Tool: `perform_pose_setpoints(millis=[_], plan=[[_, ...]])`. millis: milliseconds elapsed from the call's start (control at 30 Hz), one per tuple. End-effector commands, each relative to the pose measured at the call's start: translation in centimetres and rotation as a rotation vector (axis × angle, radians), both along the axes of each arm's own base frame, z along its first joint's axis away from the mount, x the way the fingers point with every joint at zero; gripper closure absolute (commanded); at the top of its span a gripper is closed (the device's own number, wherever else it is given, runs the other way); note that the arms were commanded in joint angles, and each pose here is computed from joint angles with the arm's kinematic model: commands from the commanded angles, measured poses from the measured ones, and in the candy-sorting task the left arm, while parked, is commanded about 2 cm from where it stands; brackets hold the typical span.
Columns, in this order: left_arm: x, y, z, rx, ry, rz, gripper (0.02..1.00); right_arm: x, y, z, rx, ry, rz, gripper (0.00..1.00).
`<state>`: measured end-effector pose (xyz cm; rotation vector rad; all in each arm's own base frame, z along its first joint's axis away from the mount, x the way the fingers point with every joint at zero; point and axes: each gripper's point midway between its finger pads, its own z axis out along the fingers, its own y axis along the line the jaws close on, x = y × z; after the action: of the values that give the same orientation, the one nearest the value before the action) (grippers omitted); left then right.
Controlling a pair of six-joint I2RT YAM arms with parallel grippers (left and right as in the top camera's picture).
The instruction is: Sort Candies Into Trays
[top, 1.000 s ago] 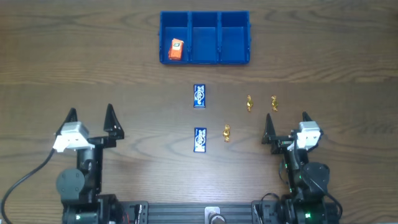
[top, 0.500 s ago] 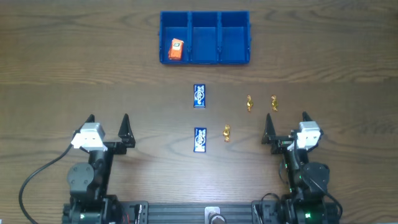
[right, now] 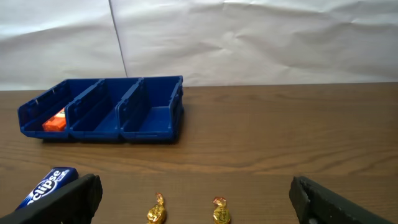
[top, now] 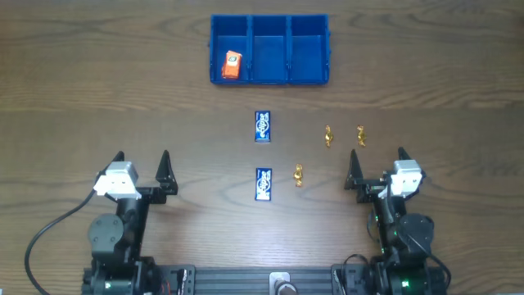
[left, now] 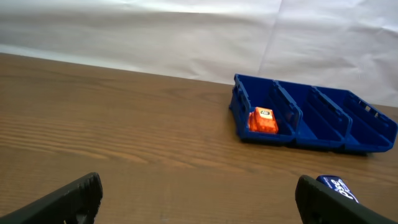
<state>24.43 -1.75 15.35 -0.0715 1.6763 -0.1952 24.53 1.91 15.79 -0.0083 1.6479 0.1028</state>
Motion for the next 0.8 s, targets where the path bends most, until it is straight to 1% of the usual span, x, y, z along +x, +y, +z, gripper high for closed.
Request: perform_pose_setpoints(millis=[33,233,333,467,667,700,733,800], plan=[[-0.1,-0.4,-1.6,0.014,0.047,-0.024,0.02,0.0,0.1,-0.1,-0.009,-0.001,0.008,0.003],[-0.1,-0.4,-1.6,0.014,0.048,-0.024,0.02,0.0,0.1,-0.1,-0.009,-0.001,0.008,0.003],[-0.1,-0.4,-1.6,0.014,0.047,-0.024,0.02,0.0,0.0,0.7,-0.011,-0.033,-0.003,0.003],[-0.1,-0.4,-1.6,0.014,0.047,-0.023,0.02,0.0,0.0,0.8,-0.01,-0.037,-0.003,0.003],[-0.1,-0.4,-1.6,0.014,0.047,-0.024,0.02,-0.1,1.3,0.6,-0.005,-0.028,0.077,0.003],[-0.1,-0.4,-1.6,0.014,0.047,-0.024,0.02,-0.2,1.8,0.6,0.012,-0.028,0.106,0.003],[-0.1,-0.4,-1.6,0.014,0.047,-0.024,0.02,-0.2,2.0,0.8,0.03,-0.033,0.115,0.003],[-0.1,-0.4,-1.6,0.014,0.048,-0.024,0.023,-0.4,2.6,1.4,0.087,-0.044,0.146,0.003]])
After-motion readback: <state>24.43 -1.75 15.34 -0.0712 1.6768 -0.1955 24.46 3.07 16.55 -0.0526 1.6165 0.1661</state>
